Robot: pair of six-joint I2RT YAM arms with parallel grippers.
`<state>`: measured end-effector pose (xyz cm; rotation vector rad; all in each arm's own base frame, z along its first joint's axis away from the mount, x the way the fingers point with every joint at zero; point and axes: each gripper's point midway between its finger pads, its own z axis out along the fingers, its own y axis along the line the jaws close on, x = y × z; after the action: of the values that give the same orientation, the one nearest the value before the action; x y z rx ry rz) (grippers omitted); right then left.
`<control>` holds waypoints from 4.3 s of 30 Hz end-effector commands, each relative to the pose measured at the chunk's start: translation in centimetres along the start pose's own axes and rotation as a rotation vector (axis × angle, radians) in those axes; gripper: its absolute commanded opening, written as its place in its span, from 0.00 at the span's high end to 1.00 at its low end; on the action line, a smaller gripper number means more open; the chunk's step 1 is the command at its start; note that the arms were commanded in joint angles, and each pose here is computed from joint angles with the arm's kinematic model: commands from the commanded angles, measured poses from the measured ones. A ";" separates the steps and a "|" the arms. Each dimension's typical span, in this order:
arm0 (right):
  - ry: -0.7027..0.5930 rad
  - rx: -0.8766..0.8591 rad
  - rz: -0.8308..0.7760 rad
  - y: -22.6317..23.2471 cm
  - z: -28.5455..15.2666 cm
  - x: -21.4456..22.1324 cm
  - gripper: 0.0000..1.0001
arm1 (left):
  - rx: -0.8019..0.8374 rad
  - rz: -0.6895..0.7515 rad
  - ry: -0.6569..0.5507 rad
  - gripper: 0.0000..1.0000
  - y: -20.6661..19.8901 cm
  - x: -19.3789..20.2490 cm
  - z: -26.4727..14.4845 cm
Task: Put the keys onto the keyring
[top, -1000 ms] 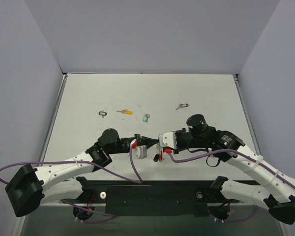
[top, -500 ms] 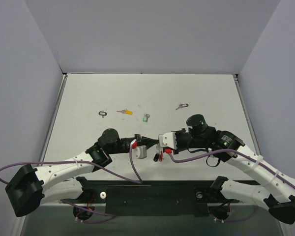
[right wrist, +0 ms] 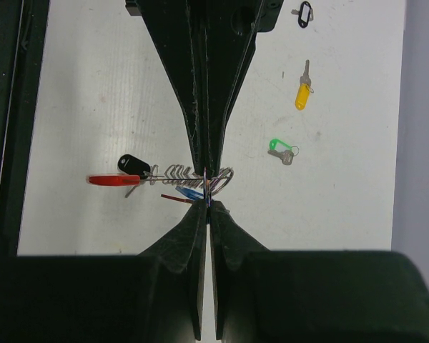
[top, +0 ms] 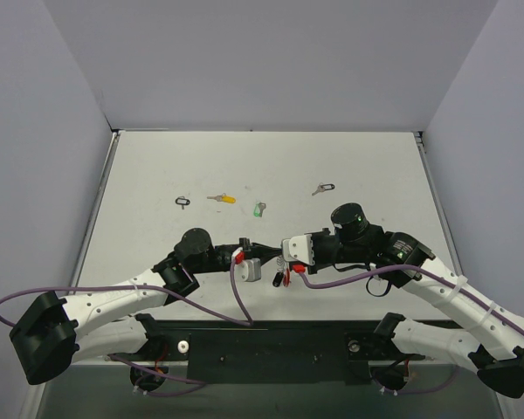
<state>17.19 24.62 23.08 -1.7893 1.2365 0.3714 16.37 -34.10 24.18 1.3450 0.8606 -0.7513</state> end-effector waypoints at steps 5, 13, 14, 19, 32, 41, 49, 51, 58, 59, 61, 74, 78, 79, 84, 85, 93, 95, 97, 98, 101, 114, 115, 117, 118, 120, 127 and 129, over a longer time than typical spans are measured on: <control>-0.050 0.006 -0.011 -0.4 0.3 -1.4 1.00 | 0.002 0.036 -0.066 1.00 1.0 -2.4 0.6; -0.052 0.003 -0.010 -0.3 0.4 -1.5 1.00 | 0.003 0.031 -0.061 1.00 0.9 -2.2 0.6; -0.054 0.002 -0.007 -0.4 0.4 -1.6 1.00 | 0.002 0.034 -0.062 1.00 0.9 -2.3 0.6; -0.055 0.006 0.002 -0.3 0.5 -1.5 1.00 | 0.002 0.040 -0.056 1.00 1.0 -2.2 0.5; -0.048 -0.008 0.033 0.2 0.8 -1.1 1.00 | 0.001 0.044 -0.060 1.00 1.0 -2.4 0.5; -0.046 0.000 0.061 0.1 0.8 -1.1 1.00 | 0.007 0.045 -0.065 1.00 0.9 -2.5 0.5; -0.047 0.018 0.119 -0.4 0.6 -0.9 1.00 | 0.006 0.046 -0.067 1.00 0.9 -2.5 0.4; -0.052 0.025 0.137 -0.6 0.5 -0.9 1.00 | 0.007 0.047 -0.069 1.00 0.9 -2.6 0.4; -0.062 0.040 0.196 -1.0 0.4 -0.8 1.00 | 0.007 0.050 -0.071 1.00 0.9 -2.6 0.4; -0.060 0.042 0.202 -1.1 0.4 -0.7 1.00 | 0.007 0.049 -0.071 1.00 0.8 -2.7 0.4; -0.061 0.043 0.215 -1.1 0.5 -0.6 1.00 | 0.007 0.052 -0.072 1.00 0.8 -2.7 0.4; -0.075 0.052 0.305 -1.5 0.5 -0.4 1.00 | -0.003 0.055 -0.073 1.00 1.0 -2.7 0.3; -0.081 0.046 0.313 -1.4 0.5 -0.5 1.00 | 0.001 0.053 -0.075 1.00 0.9 -2.8 0.4; -0.081 0.042 0.319 -1.3 0.6 -0.5 1.00 | 0.001 0.053 -0.073 1.00 0.9 -2.7 0.3; -0.083 0.050 0.348 -1.5 0.9 -0.4 1.00 | 0.005 0.053 -0.071 1.00 0.9 -2.7 0.3; -0.085 0.047 0.356 -1.5 0.8 -0.5 1.00 | 0.010 0.053 -0.072 1.00 0.8 -2.7 0.4; -0.074 0.045 0.400 -1.4 1.1 -0.1 1.00 | 0.007 0.056 -0.071 1.00 0.8 -2.6 0.3; -0.073 0.047 0.412 -1.5 1.0 -0.1 1.00 | 0.003 0.057 -0.072 1.00 0.8 -2.7 0.3; -0.071 0.048 0.431 -1.5 1.0 0.1 1.00 | 0.001 0.059 -0.072 1.00 0.9 -2.7 0.3; -0.072 0.046 0.443 -1.5 1.0 0.1 1.00 | 0.000 0.062 -0.073 1.00 0.9 -2.7 0.3; -0.076 0.048 0.468 -1.7 0.9 0.1 1.00 | 0.001 0.061 -0.072 1.00 0.9 -2.7 0.3; -0.080 0.063 0.593 -2.3 0.9 0.8 1.00 | -0.056 0.054 -0.081 1.00 1.9 -3.2 0.0; -0.079 0.062 0.597 -2.2 0.9 0.8 1.00 | -0.063 0.042 -0.079 1.00 2.0 -3.1 -0.1; -0.081 0.060 0.611 -2.1 1.0 1.0 1.00 | -0.073 0.033 -0.090 1.00 2.2 -3.3 -0.2; -0.085 0.061 0.623 -2.2 1.0 0.9 1.00 | -0.085 0.034 -0.101 1.00 2.5 -3.6 -0.2; -0.096 0.058 0.646 -2.2 1.1 1.0 1.00 | -0.094 0.020 -0.116 1.00 2.7 -3.8 -0.4; -0.187 0.026 0.745 -2.4 1.5 -0.4 1.00 | -0.143 -0.046 -0.194 1.00 4.0 -5.2 -1.0; -0.209 0.015 0.766 -2.4 1.6 -0.8 1.00 | -0.164 -0.058 -0.225 1.00 4.6 -5.8 -1.4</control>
<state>19.58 25.31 23.27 -1.2141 1.7373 0.8220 17.96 -33.18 25.08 1.2187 0.9421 -0.7891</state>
